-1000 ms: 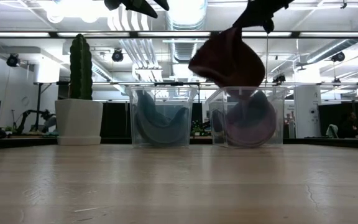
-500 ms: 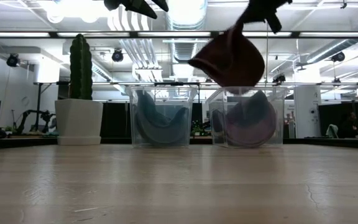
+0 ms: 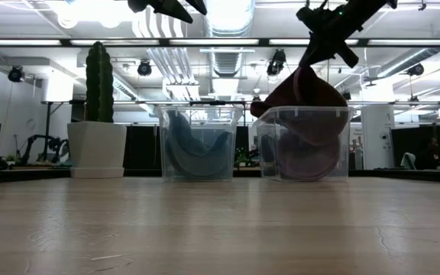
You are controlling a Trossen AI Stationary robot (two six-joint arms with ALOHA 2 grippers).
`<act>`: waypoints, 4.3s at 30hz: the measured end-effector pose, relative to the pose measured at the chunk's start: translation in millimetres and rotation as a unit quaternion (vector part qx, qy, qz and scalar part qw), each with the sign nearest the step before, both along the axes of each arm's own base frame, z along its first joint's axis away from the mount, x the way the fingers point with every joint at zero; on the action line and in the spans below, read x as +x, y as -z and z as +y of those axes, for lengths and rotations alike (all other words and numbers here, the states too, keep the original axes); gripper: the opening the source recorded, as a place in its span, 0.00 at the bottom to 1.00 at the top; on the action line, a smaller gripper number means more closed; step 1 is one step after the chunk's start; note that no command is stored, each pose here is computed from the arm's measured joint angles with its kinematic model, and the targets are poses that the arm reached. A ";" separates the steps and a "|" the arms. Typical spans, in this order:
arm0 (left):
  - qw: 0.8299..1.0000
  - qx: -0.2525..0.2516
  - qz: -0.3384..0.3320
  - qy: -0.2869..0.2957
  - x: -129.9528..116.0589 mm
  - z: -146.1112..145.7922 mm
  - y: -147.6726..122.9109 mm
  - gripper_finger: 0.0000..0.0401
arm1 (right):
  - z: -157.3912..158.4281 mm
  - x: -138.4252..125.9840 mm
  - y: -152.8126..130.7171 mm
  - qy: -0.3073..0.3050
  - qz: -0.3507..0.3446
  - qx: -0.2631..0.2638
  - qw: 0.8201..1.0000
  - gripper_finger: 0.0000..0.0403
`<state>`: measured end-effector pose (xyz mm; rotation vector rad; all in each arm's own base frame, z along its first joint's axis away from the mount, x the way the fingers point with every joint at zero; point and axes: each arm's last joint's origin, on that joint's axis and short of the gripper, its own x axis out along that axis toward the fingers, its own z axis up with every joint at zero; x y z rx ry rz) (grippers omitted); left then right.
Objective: Pick & Place hat
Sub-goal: Put the maroon cap into the right transparent bin, then return to Home Position
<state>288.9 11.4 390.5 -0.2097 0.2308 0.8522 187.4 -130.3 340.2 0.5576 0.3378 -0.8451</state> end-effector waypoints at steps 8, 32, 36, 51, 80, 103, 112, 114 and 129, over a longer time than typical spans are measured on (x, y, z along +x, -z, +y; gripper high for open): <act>1.000 0.000 0.000 0.000 0.0 0.0 0.0 0.48 | -0.1 -1.7 10.7 0.018 0.017 0.013 1.000 0.02; 1.000 0.001 0.001 0.001 0.0 -0.1 0.0 0.48 | -4.9 -14.9 19.4 0.020 0.116 0.049 0.992 0.37; 1.000 0.001 0.002 0.001 0.0 -0.1 0.1 0.48 | -4.7 -16.5 -3.8 0.018 0.105 0.012 0.994 0.40; 1.000 0.002 0.003 0.001 -0.1 -0.1 0.2 0.48 | -27.2 10.3 22.3 -0.003 0.201 0.049 0.978 0.21; 1.000 0.001 0.004 0.003 -0.1 -0.4 0.4 0.48 | -27.2 -4.8 17.0 0.000 0.217 0.052 0.975 0.09; 0.998 0.005 0.037 0.040 -20.2 -4.9 0.9 0.48 | 63.0 -90.5 -27.0 -0.096 0.049 -0.096 0.990 0.09; 0.997 0.009 -0.030 0.064 -57.5 -6.5 30.7 0.48 | 76.5 -104.3 6.7 -0.136 -0.055 -0.150 0.978 0.09; 0.995 0.010 -0.044 0.088 -68.0 -7.0 42.0 0.48 | 78.7 -106.0 14.1 -0.150 -0.075 -0.159 0.973 0.09; 0.978 -0.007 -0.136 0.155 -138.3 -5.9 117.7 0.48 | 88.4 -119.3 45.0 -0.151 -0.093 -0.123 0.977 0.09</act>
